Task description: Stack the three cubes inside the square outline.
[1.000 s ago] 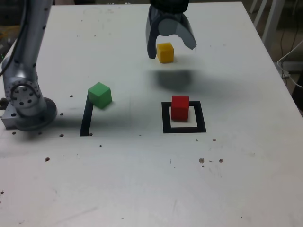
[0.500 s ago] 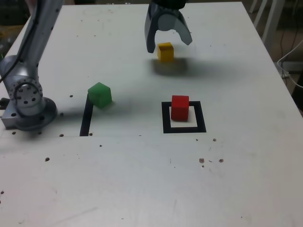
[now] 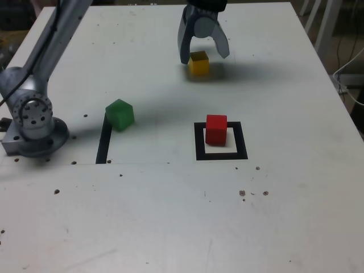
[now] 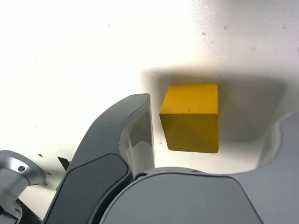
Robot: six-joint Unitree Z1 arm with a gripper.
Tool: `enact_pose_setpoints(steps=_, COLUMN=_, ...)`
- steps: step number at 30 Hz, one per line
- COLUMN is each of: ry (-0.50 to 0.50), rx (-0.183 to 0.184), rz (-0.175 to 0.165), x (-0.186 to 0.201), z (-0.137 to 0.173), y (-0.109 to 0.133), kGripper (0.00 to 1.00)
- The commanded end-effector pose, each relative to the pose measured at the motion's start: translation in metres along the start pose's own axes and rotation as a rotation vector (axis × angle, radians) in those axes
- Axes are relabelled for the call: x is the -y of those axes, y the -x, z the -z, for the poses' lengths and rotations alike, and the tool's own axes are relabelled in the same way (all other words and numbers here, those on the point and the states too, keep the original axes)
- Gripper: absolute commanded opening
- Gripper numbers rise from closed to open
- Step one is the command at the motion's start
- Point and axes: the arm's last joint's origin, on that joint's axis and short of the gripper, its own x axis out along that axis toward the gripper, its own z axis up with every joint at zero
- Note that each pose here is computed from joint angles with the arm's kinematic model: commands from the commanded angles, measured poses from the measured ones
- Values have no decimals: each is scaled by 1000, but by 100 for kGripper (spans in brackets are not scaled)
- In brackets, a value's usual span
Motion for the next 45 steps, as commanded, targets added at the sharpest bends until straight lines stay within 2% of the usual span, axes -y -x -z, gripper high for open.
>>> enact_pose_setpoints(steps=1, ry=-3, rx=-7, rz=-2, x=0, z=-1, y=0, kGripper=45)
enact_pose_setpoints(steps=3, ry=-6, rx=-5, rz=-5, x=1, z=-1, y=0, kGripper=35)
enact_pose_setpoints(steps=6, ry=-12, rx=-5, rz=-4, x=1, z=-2, y=0, kGripper=28)
enact_pose_setpoints(steps=19, ry=-19, rx=-29, rz=23, x=4, z=-2, y=-8, kGripper=28)
enact_pose_setpoints(steps=31, ry=-23, rx=-34, rz=24, x=5, z=-2, y=-9, kGripper=28)
enact_pose_setpoints(steps=39, ry=-40, rx=-23, rz=-3, x=17, z=3, y=3, kGripper=28)
enact_pose_setpoints(steps=45, ry=-71, rx=-10, rz=-27, x=48, z=13, y=20, kGripper=28)
